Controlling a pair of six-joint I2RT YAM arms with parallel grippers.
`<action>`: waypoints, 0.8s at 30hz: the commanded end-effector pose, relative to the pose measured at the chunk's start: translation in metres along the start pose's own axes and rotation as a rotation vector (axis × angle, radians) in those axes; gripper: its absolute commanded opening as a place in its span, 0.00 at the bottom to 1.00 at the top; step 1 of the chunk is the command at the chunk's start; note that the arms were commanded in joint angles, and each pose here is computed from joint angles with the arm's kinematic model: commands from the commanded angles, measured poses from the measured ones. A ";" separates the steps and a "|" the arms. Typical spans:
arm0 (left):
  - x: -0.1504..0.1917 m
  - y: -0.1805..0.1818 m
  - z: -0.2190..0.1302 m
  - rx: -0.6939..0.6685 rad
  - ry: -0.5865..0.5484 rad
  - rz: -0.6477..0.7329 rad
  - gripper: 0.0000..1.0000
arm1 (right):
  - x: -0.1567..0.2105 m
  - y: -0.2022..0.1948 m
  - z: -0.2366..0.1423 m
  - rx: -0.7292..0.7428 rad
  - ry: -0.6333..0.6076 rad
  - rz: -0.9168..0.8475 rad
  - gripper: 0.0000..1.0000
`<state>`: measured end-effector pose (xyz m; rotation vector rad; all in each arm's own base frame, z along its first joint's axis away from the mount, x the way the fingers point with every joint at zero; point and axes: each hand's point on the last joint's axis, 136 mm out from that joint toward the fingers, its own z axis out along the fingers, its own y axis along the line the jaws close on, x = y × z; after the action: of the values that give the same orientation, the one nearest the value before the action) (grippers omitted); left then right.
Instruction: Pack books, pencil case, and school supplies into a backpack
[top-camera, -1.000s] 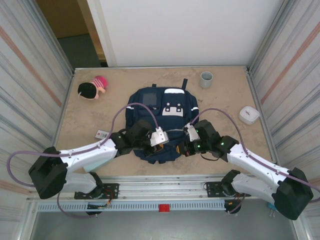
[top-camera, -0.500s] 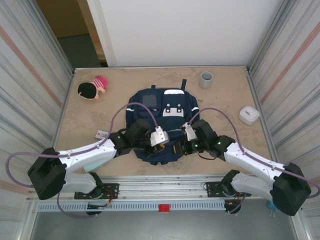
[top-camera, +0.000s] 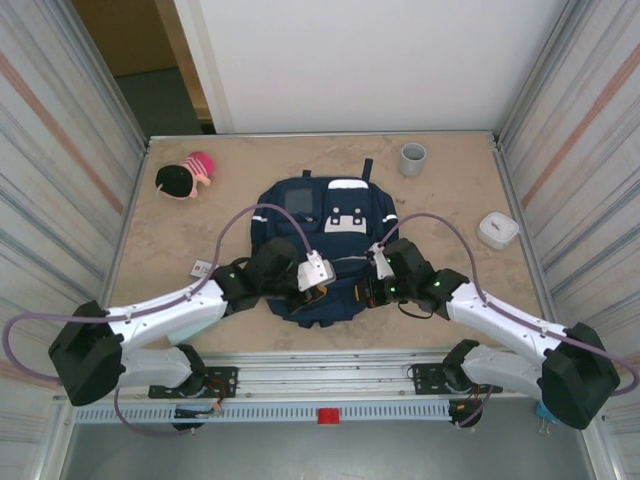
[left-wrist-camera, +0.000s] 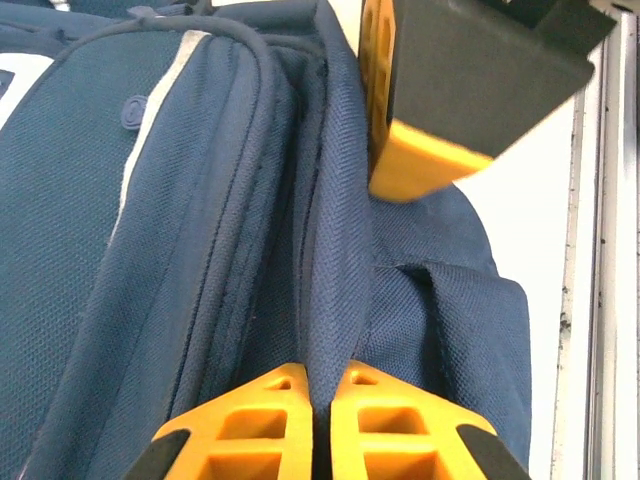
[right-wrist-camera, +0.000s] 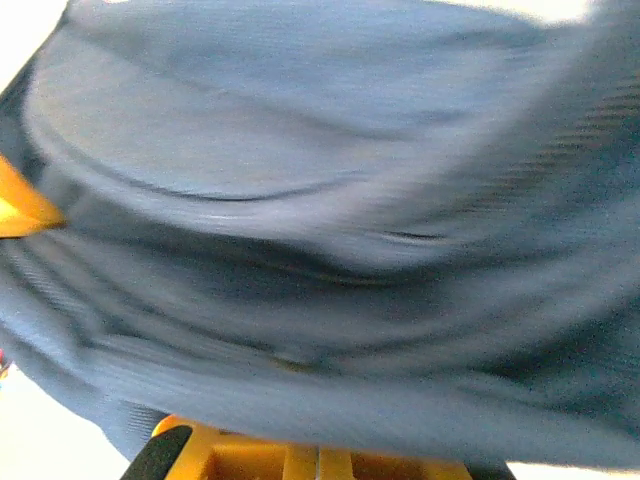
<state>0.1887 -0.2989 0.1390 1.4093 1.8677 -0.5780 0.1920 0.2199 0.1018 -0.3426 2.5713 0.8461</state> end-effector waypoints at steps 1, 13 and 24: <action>-0.001 0.019 -0.026 -0.091 -0.035 -0.012 0.08 | -0.004 -0.037 -0.022 0.146 -0.041 0.036 0.00; 0.012 0.016 -0.055 -0.093 -0.099 -0.091 0.50 | -0.027 0.008 -0.042 -0.158 -0.108 -0.014 0.00; -0.047 0.019 -0.007 -0.098 -0.073 -0.100 0.78 | -0.031 0.052 -0.050 -0.225 -0.108 -0.185 0.00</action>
<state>0.1950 -0.3057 0.1678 1.2873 1.8955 -0.6007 0.1816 0.2153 0.1397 -0.4560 2.4652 0.9928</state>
